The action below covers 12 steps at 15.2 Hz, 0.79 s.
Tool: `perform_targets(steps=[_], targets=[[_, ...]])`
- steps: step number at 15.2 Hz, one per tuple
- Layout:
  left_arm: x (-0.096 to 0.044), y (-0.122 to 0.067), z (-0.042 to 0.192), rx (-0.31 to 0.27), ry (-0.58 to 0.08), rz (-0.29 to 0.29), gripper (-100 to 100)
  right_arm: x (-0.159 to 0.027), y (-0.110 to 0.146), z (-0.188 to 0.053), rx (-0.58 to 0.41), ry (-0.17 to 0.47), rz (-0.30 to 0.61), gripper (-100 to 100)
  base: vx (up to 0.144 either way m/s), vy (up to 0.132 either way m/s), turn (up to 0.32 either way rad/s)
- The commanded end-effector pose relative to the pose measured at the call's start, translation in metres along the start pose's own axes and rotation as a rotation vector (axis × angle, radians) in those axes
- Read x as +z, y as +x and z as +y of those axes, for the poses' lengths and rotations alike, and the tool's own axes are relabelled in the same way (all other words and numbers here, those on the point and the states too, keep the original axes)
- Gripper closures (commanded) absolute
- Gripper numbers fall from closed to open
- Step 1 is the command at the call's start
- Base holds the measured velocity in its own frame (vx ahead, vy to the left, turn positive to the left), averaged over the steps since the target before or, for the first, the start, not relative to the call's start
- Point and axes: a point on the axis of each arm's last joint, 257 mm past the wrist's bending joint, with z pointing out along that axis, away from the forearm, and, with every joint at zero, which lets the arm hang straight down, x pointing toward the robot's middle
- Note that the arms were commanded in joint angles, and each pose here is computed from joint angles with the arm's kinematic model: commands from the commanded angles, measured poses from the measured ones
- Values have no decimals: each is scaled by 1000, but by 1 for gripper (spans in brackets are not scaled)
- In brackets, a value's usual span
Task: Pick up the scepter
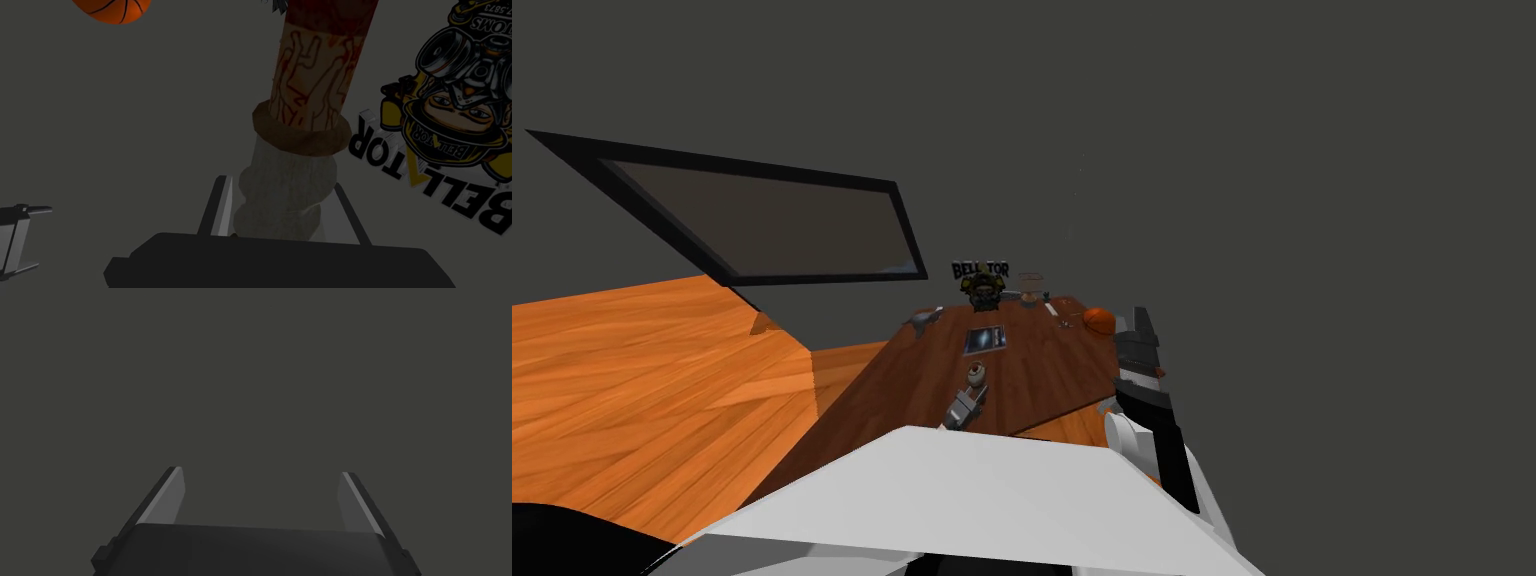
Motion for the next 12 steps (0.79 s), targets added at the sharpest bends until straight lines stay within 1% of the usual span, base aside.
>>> perform_targets(steps=[1, 2, 4, 5, 6, 7, 8, 9, 10, 11, 12], targets=[[-1, 8, 3, -18, -4, 15, 100, 0, 0, 0, 0, 0, 0, 0, -124, -31, -33], [9, 4, 16, -7, 2, 2, 100, 0, 0, 0, 0, 0, 0, 0, -142, -47, -74], [7, 11, 18, -24, -8, 13, 100, 0, 0, 0, 0, 0, 0, 0, -110, -43, -58], [17, 4, 32, -9, -2, -2, 100, 0, 0, 0, 0, 0, 0, 0, -94, -50, -70], [15, 10, 34, -26, -13, 8, 100, 0, 0, 0, 0, 0, 0, 0, -105, -52, -73], [14, 12, 34, -28, -14, 13, 100, 0, 0, 0, 0, 0, 0, 0, -77, -38, -38], [23, 7, 50, -13, -14, 4, 100, 0, 0, 0, 0, 0, 0, 0, -122, -47, -94], [24, 8, 53, -24, -22, 4, 100, 0, 0, 0, 0, 0, 0, 0, -131, -41, -100], [22, 12, 53, -29, -25, 14, 100, 0, 0, 0, 0, 0, 0, 0, -80, -25, -31], [30, 6, 69, -11, -26, 6, 100, 0, 0, 0, 0, 0, 0, 0, -106, -44, -67], [30, 11, 73, -26, -38, 13, 100, 0, 0, 0, 0, 0, 0, 0, -117, -62, -83]])
